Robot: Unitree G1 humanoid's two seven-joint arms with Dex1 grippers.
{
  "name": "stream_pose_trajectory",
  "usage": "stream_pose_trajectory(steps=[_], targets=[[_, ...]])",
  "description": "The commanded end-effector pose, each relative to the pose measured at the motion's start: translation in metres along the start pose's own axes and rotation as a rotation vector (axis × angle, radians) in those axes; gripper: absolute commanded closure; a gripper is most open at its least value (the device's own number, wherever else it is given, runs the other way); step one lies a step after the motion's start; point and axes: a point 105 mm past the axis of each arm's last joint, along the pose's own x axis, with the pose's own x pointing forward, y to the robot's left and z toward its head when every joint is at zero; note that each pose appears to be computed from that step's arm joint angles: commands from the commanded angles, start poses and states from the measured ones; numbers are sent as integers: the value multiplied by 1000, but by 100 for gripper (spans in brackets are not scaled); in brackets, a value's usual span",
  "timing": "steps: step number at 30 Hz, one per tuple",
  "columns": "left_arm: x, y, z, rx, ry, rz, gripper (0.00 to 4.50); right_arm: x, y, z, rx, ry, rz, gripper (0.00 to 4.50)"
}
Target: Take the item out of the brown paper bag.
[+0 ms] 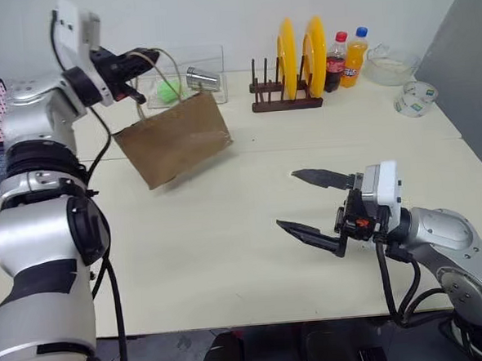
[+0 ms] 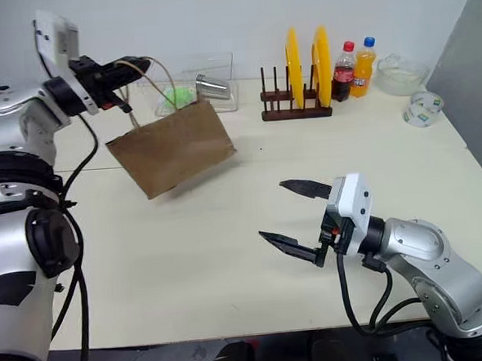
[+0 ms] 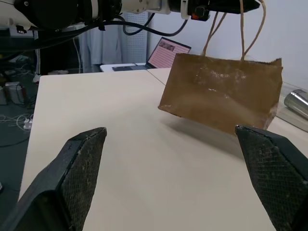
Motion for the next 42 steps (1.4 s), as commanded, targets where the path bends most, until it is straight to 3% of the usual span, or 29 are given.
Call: stream_pose_trajectory(steps=[1,11,25,42], targets=[[21,-13,32,80,-82,-44,448,-7,-1,7,-12,-13,-57,0],[79,-64,53,126,-156,-174,448,-21,13,-13,67,51,-173,0],[124,-125,22,220,-78,-315,448,-28,6,-13,74,27,-430,0],[126,-123,13,313,-17,-285,448,-27,11,-7,65,17,-429,0]])
